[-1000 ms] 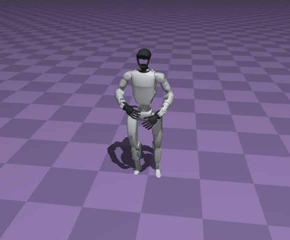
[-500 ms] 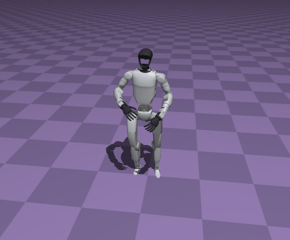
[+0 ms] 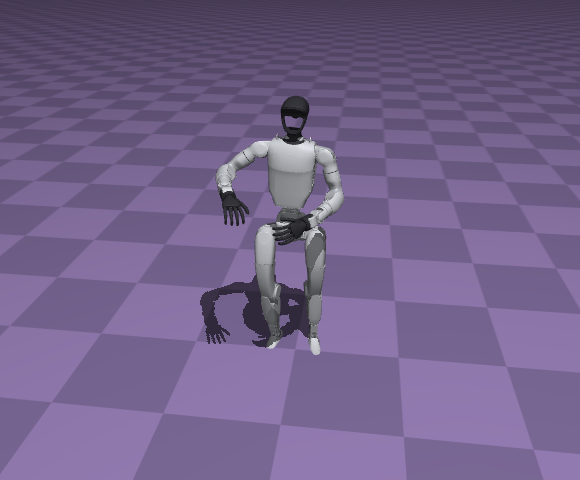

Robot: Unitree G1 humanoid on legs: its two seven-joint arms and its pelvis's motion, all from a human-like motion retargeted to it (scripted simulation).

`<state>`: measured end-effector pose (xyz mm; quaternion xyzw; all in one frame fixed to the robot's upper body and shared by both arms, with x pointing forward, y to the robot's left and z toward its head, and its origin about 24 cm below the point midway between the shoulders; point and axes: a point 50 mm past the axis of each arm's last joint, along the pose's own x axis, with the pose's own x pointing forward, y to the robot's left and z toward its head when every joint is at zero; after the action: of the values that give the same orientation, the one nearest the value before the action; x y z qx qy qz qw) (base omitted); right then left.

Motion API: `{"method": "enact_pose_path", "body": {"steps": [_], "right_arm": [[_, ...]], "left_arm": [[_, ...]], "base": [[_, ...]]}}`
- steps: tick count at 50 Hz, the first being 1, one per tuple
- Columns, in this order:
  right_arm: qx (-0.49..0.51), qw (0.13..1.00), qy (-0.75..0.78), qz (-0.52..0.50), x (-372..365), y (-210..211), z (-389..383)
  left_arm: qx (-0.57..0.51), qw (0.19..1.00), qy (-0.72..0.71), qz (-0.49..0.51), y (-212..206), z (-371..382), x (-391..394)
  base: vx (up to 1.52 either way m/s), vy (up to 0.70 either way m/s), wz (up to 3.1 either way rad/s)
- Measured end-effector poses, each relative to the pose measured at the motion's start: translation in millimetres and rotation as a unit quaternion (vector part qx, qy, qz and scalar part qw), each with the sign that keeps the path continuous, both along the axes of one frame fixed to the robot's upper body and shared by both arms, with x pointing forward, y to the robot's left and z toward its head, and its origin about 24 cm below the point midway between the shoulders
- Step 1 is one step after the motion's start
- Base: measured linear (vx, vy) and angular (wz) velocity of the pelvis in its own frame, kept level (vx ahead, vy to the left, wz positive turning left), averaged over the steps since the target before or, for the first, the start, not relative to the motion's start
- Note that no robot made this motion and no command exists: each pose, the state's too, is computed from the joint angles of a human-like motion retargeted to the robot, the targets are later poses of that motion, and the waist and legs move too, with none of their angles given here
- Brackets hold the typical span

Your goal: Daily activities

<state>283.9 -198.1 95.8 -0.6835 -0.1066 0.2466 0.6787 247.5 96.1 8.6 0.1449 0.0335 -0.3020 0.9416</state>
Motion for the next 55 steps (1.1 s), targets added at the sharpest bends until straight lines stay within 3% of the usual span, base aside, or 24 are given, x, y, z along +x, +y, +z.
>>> {"method": "enact_pose_path", "body": {"steps": [7, 18, 25, 37, 55], "right_arm": [[-0.039, 0.999, -0.03, -0.008, -16, -26, 19], [0.036, 0.954, -0.27, 0.124, -56, 23, 104], [0.071, 0.928, -0.333, 0.149, -67, 36, 123], [0.018, 0.978, -0.171, 0.118, -35, 27, 78], [0.081, 0.978, -0.08, 0.173, -50, 48, 84]], "left_arm": [[-0.094, 0.991, -0.1, -0.003, -34, 60, 19], [-0.2, 0.974, -0.027, 0.106, -23, 47, 17], [-0.223, 0.966, 0.026, 0.125, -18, 32, 10], [-0.216, 0.97, 0.082, 0.071, -29, 19, 4], [-0.265, 0.942, 0.162, 0.125, -3, -9, -9]], "base": [[0.0, 0.0, 0.0], [0.0, 0.0, 0.0], [0.0, 0.0, 0.0], [0.0, 0.0, 0.0], [0.0, 0.0, 0.0]]}}
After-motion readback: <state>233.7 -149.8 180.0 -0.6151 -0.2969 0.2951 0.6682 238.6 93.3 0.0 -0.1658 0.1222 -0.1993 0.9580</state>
